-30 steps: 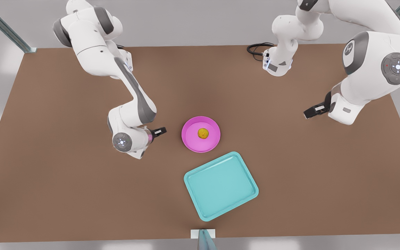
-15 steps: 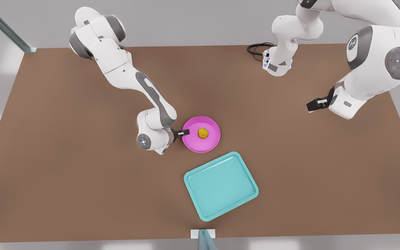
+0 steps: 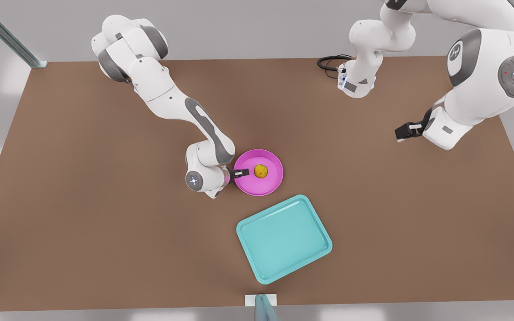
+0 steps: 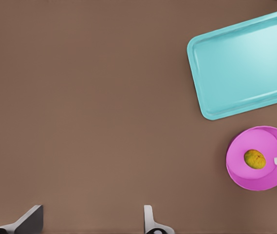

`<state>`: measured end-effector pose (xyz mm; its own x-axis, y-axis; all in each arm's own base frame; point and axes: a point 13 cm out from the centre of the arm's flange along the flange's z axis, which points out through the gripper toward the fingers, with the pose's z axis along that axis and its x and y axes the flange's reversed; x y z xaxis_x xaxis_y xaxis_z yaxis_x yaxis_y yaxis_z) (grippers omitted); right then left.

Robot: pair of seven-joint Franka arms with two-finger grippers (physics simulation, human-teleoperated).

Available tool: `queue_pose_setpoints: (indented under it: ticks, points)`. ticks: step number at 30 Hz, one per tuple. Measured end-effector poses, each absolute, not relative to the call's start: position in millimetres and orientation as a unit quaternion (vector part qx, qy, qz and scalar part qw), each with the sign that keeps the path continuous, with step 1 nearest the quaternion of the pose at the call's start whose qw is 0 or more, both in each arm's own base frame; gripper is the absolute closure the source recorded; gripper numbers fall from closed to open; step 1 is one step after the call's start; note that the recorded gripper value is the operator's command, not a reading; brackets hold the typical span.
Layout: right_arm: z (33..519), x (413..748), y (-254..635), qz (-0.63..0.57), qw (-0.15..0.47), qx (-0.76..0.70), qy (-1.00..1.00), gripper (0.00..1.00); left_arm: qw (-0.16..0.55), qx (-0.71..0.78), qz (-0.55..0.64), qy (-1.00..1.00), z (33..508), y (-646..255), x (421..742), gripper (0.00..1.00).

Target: Place the orange on the plate with the left arm and the plate on the tray with the right arm

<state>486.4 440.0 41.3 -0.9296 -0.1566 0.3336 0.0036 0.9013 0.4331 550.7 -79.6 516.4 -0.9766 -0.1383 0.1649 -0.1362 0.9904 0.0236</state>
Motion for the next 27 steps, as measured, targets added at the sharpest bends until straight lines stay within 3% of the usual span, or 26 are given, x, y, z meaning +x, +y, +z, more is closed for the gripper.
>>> queue_pose_setpoints:
  ticks: [1, 5, 7, 10, 11, 19, 23, 27]
  points:
    - [42.3, 488.3, 441.0, -0.22, 0.181, 0.04, -0.958, 0.39, 0.084, 0.073, -0.007, -0.994, 515.5, -71.7, 551.9, 0.0]
    - [45.3, 492.0, 444.0, -0.226, 0.175, 0.042, -0.957, 0.56, 0.096, 0.082, -0.003, -0.992, 506.7, -47.9, 550.5, 0.0]
    - [46.8, 493.4, 444.9, -0.227, 0.174, 0.043, -0.957, 0.73, 0.096, 0.074, -0.001, -0.993, 509.4, -49.6, 547.4, 0.0]
    - [48.1, 494.6, 445.5, -0.227, 0.173, 0.046, -0.957, 0.74, 0.093, 0.063, 0.002, -0.994, 513.8, -52.7, 544.8, 0.0]
    - [48.6, 494.9, 445.5, -0.227, 0.172, 0.046, -0.957, 0.79, 0.093, 0.06, 0.003, -0.994, 513.2, -53.0, 544.9, 0.0]
    - [78.7, 512.1, 458.6, -0.243, 0.159, 0.063, -0.955, 0.79, 0.09, 0.025, 0.028, -0.995, 537.6, -76.3, 525.7, 0.0]
    - [113.2, 541.7, 465.2, -0.261, 0.132, 0.068, -0.954, 0.79, 0.083, 0.018, 0.032, -0.996, 535.8, -81.6, 533.1, 0.0]
    - [141.9, 594.6, 443.1, -0.279, 0.096, 0.047, -0.954, 0.79, 0.074, 0.024, 0.027, -0.997, 538.3, -71.0, 536.2, 0.0]
